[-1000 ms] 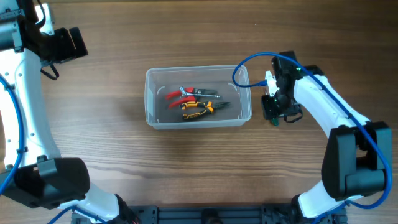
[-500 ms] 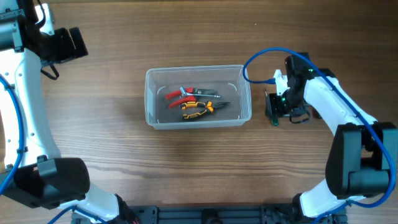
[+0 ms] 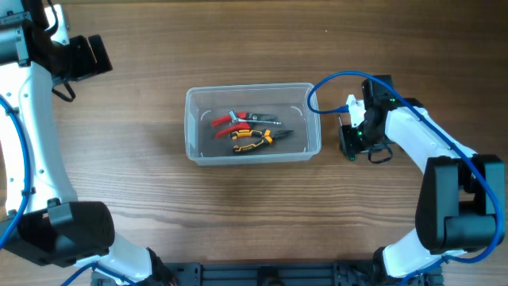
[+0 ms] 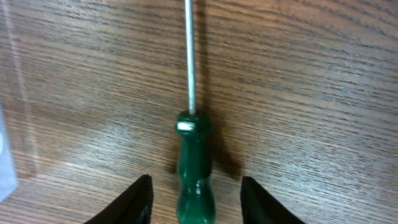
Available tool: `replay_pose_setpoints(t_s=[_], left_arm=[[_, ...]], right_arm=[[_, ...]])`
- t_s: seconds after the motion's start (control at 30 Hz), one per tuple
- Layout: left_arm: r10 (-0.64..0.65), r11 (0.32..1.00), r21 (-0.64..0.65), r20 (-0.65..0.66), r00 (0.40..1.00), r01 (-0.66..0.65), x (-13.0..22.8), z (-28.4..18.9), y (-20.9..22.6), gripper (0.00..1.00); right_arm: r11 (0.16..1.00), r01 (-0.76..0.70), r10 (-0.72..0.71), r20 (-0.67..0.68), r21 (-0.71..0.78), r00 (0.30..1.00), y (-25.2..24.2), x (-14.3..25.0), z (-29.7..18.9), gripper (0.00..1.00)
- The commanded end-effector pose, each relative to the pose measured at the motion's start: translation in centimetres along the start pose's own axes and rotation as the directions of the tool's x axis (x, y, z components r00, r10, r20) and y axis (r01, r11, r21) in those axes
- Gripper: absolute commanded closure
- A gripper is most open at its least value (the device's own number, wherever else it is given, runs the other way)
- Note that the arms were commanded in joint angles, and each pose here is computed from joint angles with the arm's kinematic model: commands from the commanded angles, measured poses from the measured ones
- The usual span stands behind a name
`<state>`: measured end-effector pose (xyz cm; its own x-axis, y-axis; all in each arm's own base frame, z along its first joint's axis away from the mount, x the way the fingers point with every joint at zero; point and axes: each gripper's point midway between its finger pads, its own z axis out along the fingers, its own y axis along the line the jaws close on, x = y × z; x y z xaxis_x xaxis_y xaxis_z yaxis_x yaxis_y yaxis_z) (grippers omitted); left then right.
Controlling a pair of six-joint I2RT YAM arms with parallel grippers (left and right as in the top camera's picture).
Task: Pack container
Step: 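Move the right gripper to the green screwdriver and grasp it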
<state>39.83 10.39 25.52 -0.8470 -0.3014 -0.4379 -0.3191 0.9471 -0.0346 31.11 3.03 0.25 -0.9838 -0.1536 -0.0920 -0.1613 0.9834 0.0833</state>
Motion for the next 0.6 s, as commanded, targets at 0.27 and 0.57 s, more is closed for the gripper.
replay_pose_setpoints(t_s=[0.27, 0.57], left_arm=[[-0.011, 1.0, -0.001, -0.006, 1.0, 0.011, -0.02, 0.35, 0.18, 0.0], [-0.011, 1.0, -0.001, -0.006, 1.0, 0.011, -0.02, 0.35, 0.18, 0.0]], right_arm=[[0.999, 0.02, -0.019, -0.032, 0.04, 0.999, -0.73, 0.78, 0.31, 0.78], [0.994, 0.101, -0.101, 0.001, 0.042, 0.995, -0.78, -0.13, 0.34, 0.39]])
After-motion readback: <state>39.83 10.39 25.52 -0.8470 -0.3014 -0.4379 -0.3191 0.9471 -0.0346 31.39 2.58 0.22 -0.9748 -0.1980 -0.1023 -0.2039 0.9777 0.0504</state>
